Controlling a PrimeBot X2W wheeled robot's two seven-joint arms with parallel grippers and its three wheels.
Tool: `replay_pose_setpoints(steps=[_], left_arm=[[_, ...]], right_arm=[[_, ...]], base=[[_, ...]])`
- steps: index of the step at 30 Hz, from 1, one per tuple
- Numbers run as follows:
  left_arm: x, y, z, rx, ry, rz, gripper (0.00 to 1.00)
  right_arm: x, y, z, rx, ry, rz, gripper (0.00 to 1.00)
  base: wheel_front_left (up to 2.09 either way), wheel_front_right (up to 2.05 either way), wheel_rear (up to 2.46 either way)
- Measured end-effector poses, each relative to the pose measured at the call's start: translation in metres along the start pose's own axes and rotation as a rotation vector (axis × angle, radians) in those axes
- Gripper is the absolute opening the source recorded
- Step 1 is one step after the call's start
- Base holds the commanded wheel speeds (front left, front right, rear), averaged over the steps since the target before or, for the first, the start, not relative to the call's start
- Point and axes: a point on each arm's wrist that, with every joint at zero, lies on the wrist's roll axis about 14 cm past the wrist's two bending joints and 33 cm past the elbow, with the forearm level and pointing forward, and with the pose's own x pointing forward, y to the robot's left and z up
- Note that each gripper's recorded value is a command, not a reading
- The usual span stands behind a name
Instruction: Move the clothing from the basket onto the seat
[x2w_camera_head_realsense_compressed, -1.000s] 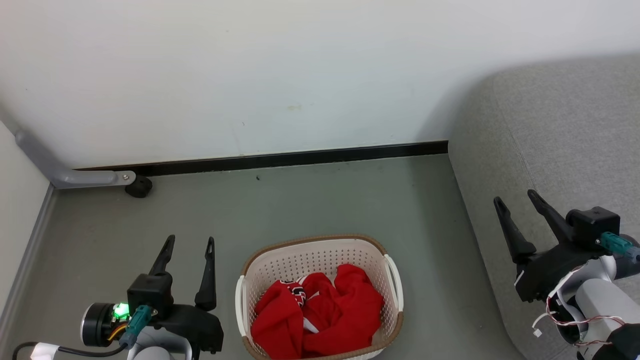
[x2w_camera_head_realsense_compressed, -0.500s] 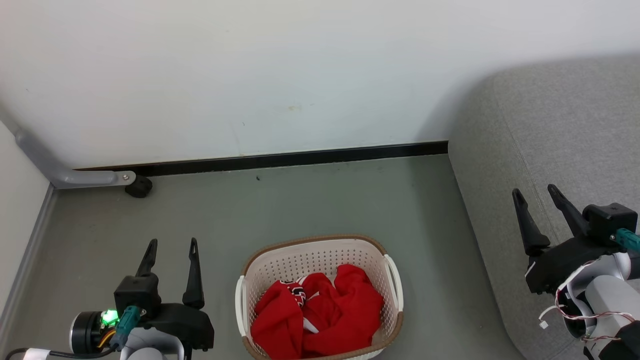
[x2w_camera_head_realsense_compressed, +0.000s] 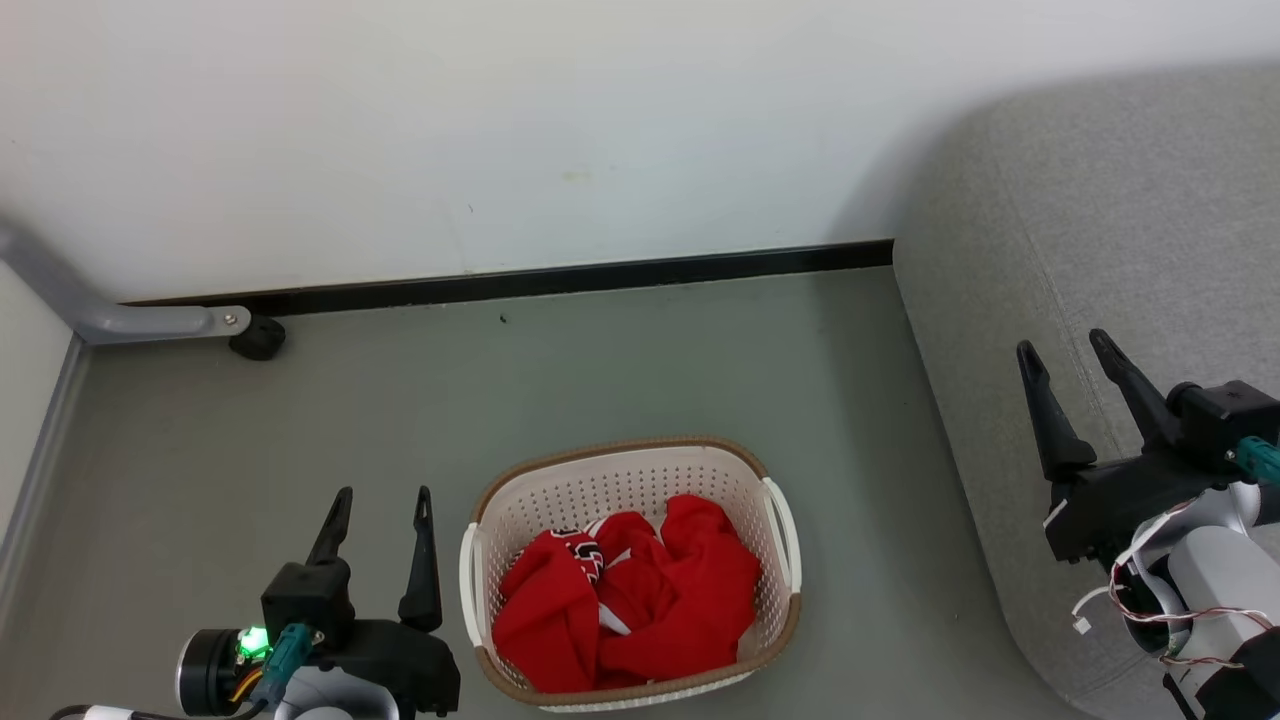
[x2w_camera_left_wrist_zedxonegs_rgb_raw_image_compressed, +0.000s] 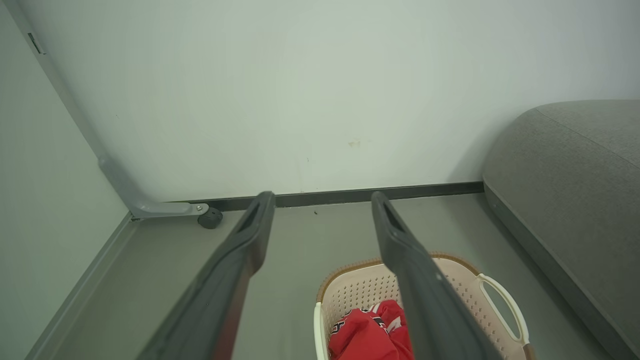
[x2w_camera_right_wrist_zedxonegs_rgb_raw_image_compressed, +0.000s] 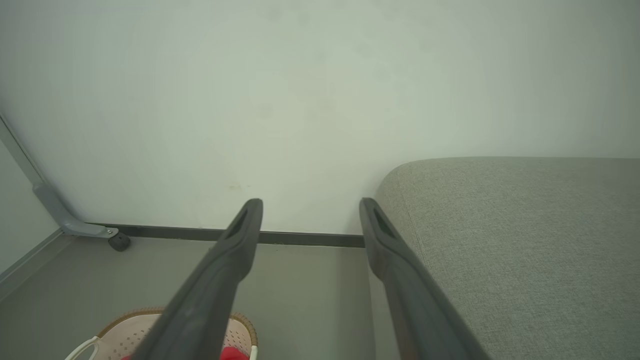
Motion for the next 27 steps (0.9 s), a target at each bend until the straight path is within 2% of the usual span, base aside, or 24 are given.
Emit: replay_pose_setpoints(steps=[10, 14, 27], left_arm=[[0.011, -0.025, -0.028, -0.032, 0.075, -0.078, 1.00], [0.025, -0.039, -0.042, -0.057, 0.111, -0.123, 1.00], [0.065, -0.077, -0.094, -0.089, 0.247, -0.261, 1.00]], right_arm=[[0.024, 0.003, 0.009, 0.005, -0.049, 0.025, 1.00], [0.046, 0.005, 0.021, -0.003, -0.095, 0.045, 1.00], [0.093, 0.000, 0.017, -0.008, -0.137, 0.065, 1.00]], base=[[0.00, 0.00, 0.00], [0.00, 0.00, 0.00], [0.00, 0.00, 0.00]])
